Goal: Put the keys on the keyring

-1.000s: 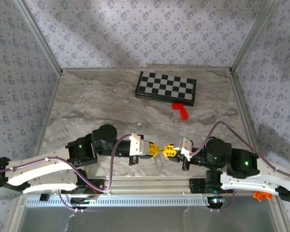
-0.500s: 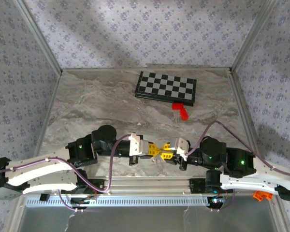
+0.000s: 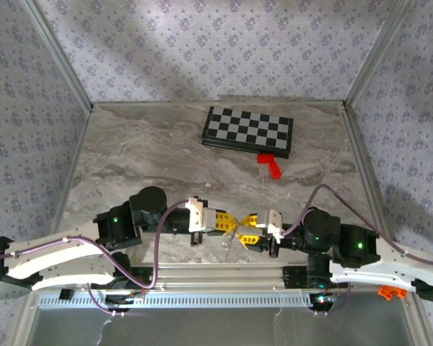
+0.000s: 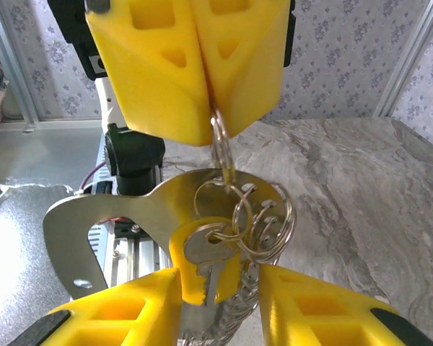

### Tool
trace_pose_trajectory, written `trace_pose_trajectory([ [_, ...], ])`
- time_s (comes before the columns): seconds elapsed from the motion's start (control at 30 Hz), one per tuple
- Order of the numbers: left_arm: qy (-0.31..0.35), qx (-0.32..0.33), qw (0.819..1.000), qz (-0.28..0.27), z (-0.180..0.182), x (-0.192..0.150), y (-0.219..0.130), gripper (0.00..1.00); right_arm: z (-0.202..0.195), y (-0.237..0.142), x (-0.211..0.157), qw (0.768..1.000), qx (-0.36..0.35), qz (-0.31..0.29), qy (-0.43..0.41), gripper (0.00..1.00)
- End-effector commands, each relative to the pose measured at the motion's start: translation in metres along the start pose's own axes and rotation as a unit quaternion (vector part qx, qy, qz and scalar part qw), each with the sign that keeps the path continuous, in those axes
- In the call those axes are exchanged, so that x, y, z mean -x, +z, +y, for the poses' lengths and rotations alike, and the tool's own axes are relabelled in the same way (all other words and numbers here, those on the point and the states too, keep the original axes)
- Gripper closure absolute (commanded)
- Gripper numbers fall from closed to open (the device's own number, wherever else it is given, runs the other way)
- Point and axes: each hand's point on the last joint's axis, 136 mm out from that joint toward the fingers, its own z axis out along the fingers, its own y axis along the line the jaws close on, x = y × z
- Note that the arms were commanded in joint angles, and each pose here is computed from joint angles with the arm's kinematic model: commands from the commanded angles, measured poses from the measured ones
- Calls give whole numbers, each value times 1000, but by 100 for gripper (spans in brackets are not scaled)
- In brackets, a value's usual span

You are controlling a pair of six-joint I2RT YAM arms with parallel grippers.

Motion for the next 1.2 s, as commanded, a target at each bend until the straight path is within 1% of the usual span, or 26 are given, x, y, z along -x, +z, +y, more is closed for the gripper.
trace_pose_trajectory([
  [0.0,9,-3,999,-38,-1,21,-5,100,5,2,9,999,14,-29,13,66],
  [0.17,9,-1,999,-37,0,20,-4,100,11,6,12,998,31,-46,21,65],
  [0.37,9,-1,999,-36,0,21,-5,100,10,8,12,998,28,-55,25,64],
  [0.57,7,-2,999,-37,-1,20,-5,100,4,10,10,998,11,-60,30,81],
  [0.63,6,-2,999,-37,-1,20,-6,100,3,10,9,998,8,-59,31,88],
  [0.8,5,1,1000,-31,-1,16,-7,100,0,5,10,998,-1,-61,29,98],
  [0.87,4,0,1000,-29,-1,15,-8,100,-1,4,11,998,-5,-61,28,100],
  [1.17,-7,-17,1000,-3,-6,3,-1,100,-8,-1,13,998,-24,-55,22,100],
])
